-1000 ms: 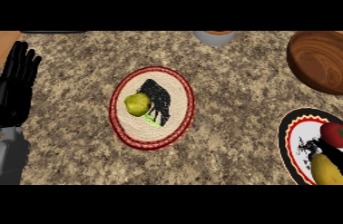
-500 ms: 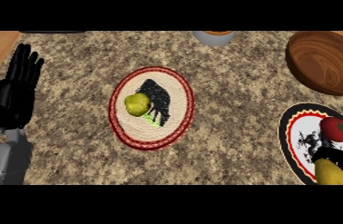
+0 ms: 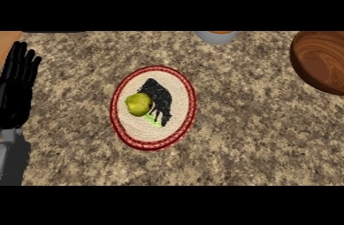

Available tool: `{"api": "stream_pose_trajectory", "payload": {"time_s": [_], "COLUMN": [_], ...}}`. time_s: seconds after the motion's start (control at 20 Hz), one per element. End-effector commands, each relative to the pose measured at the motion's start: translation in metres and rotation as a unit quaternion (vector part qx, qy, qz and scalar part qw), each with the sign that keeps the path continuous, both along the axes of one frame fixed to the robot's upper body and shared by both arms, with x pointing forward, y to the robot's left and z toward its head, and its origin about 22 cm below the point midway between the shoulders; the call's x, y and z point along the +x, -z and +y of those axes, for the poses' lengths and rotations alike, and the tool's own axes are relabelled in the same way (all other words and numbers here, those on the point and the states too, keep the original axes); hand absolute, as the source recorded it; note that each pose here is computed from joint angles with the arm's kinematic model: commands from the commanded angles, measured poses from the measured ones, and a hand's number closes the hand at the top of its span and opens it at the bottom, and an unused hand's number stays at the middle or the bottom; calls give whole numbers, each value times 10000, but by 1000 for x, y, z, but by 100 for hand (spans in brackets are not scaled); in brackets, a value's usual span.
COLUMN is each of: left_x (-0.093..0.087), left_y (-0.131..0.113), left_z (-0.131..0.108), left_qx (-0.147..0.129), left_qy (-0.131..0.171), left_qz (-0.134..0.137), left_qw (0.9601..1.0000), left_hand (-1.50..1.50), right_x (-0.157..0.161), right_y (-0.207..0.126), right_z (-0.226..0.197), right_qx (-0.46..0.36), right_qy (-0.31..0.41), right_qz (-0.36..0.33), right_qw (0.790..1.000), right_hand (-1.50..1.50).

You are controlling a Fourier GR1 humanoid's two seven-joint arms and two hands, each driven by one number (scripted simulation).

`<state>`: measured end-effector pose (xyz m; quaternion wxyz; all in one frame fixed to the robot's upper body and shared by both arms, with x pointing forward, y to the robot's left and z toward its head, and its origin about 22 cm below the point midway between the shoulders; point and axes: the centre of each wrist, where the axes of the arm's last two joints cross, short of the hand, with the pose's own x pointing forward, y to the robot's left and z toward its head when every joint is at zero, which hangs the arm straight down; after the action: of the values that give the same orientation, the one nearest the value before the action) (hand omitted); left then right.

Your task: Pick the lemon from the plate and place it in the bowl

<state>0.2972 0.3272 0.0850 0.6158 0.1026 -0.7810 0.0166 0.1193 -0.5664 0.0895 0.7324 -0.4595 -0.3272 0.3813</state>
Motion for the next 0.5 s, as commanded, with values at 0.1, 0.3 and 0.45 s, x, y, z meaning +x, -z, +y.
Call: {"api": "stream_pose_trajectory", "payload": {"time_s": [0.1,0.3,0.45], "left_x": [-1,2,3], "left_y": [4,2,14], "left_z": [-8,-11,-9], "left_qx": [-6,-91,-10], "left_qy": [74,154,86], "left_qz": [26,18,87], "left_qw": [10000,9998,9999], "left_hand": [0,0,0], "right_x": [-33,-41,-40], "right_y": [-46,-61,-115], "right_z": [-61,-77,-91], "right_qx": [-318,-740,-750], "right_qy": [620,836,732], "right_qz": [-295,-867,-1318], "right_qw": [9971,9900,9857], "right_hand": [150,150,150]}}
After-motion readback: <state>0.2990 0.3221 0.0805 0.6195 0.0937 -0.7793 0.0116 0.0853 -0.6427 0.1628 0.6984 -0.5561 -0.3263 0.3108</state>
